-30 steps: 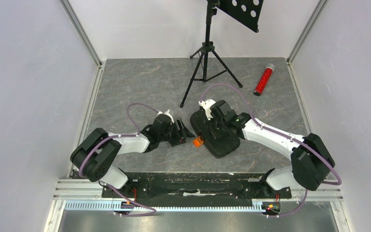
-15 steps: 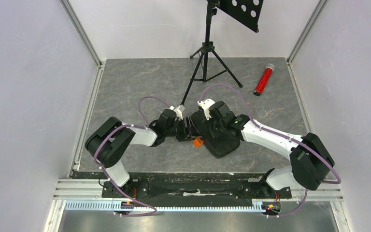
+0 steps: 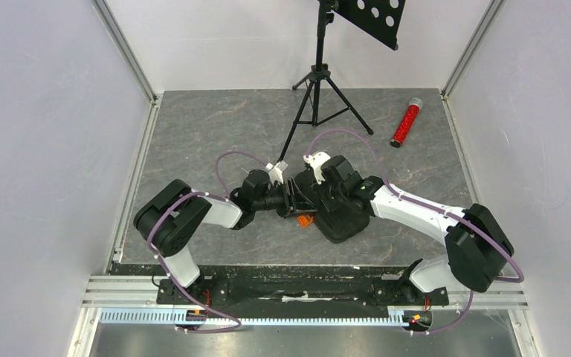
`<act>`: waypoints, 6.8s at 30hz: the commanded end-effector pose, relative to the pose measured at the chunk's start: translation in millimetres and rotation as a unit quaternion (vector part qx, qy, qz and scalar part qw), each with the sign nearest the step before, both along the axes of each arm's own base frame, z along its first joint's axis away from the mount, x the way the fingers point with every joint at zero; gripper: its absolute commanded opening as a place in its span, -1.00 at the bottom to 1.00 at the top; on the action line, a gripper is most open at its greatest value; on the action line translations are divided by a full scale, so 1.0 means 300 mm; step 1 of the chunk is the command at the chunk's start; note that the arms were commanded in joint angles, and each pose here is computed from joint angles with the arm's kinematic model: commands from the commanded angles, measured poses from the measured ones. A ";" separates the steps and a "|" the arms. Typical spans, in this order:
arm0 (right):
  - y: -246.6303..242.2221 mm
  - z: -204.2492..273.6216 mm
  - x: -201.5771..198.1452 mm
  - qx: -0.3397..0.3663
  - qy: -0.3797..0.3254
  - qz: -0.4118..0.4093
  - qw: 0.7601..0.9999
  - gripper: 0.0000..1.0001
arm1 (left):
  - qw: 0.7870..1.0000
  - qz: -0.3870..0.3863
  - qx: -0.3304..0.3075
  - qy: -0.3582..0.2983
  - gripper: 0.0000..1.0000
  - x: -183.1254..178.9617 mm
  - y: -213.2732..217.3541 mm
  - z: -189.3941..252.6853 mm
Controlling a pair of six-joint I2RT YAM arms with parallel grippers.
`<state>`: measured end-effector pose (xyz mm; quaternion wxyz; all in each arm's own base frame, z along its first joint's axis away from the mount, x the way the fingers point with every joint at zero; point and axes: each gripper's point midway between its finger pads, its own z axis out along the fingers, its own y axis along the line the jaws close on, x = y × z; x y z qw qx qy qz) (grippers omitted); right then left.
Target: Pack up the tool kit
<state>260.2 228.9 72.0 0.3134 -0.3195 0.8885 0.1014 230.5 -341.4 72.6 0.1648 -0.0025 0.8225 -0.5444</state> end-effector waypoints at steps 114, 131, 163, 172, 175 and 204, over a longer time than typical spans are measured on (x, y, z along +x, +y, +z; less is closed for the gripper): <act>-0.072 -0.156 -0.159 -0.043 0.085 0.053 0.994 -0.53 | 0.969 0.233 -0.085 0.005 -0.02 0.015 0.033 0.045; -0.063 -0.154 -0.164 -0.034 0.086 0.057 0.994 -0.54 | 0.965 0.204 -0.149 -0.070 -0.13 0.002 -0.028 0.194; 0.001 0.218 -0.046 -0.062 -0.128 0.105 0.984 -0.18 | 0.954 0.273 0.084 -0.091 0.19 0.092 0.259 0.127; 0.151 0.236 -0.196 -0.134 -0.217 0.299 0.919 0.02 | 0.941 0.299 0.154 -0.038 0.23 0.086 0.482 0.066; 0.177 0.186 -0.218 -0.188 -0.220 0.349 0.891 0.02 | 0.938 0.311 0.151 -0.031 0.23 0.081 0.518 0.056; 0.127 -0.131 -0.165 -0.378 -0.269 0.404 0.789 0.01 | 0.975 0.201 0.094 0.005 0.23 0.057 0.338 0.035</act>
